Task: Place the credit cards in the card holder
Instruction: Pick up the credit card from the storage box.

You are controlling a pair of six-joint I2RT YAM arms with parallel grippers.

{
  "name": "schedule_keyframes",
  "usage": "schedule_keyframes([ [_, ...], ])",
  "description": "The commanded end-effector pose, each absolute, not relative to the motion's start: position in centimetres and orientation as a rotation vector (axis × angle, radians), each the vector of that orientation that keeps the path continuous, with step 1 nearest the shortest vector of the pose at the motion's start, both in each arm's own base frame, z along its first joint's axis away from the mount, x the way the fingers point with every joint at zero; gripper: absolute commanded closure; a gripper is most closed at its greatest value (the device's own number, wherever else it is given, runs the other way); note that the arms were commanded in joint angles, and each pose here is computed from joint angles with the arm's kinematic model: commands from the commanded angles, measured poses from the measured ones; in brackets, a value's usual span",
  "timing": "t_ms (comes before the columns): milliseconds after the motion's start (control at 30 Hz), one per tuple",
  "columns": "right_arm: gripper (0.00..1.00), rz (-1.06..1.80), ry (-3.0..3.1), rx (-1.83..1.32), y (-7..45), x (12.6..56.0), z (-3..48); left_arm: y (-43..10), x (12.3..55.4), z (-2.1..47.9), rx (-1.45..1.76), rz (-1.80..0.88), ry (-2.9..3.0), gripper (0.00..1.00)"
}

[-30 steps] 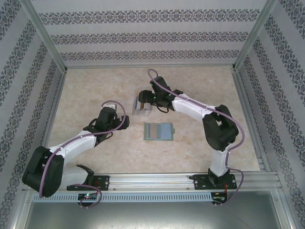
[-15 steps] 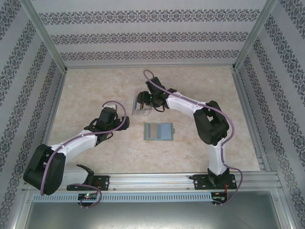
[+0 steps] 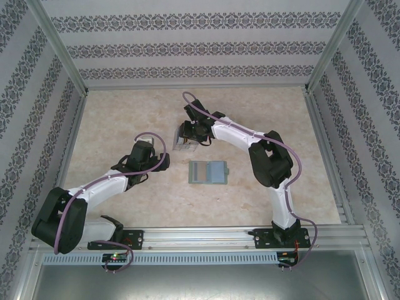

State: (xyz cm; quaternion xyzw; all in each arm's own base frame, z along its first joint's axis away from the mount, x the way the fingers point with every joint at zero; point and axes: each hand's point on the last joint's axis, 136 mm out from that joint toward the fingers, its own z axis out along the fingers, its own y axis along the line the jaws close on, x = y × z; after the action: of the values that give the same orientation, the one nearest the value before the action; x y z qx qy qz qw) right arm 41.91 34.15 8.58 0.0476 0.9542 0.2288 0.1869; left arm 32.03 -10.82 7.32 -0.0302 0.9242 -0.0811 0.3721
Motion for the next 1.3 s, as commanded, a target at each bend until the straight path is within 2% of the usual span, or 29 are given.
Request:
schedule_keyframes([
  [0,0.55,0.775,2.702,0.139,35.6,41.8,8.7,-11.1,32.3,7.6,-0.077,-0.207,2.374,0.00],
  [67,0.58,0.873,2.670,0.134,36.1,42.1,9.6,-11.0,32.2,7.5,-0.077,-0.204,2.380,0.00],
  [200,0.58,0.914,2.621,0.083,36.3,42.3,11.4,-11.0,32.3,7.6,-0.078,-0.205,2.374,0.00],
  [467,0.64,0.958,2.644,0.121,35.8,42.6,10.5,-11.2,32.3,7.3,-0.074,-0.210,2.389,0.00],
  [600,0.77,0.944,2.647,0.122,35.5,42.6,10.4,-11.3,32.4,7.2,-0.074,-0.209,2.391,0.00],
  [700,0.93,0.938,2.648,0.113,35.4,42.6,10.5,-11.3,32.4,7.1,-0.073,-0.209,2.396,0.00],
  [800,1.00,0.913,2.639,0.108,35.0,42.6,10.8,-11.2,32.4,7.0,-0.075,-0.204,2.400,0.00],
  [1267,1.00,0.814,2.607,0.077,33.0,41.9,12.5,-11.2,32.4,7.0,-0.076,-0.202,2.405,0.00],
])
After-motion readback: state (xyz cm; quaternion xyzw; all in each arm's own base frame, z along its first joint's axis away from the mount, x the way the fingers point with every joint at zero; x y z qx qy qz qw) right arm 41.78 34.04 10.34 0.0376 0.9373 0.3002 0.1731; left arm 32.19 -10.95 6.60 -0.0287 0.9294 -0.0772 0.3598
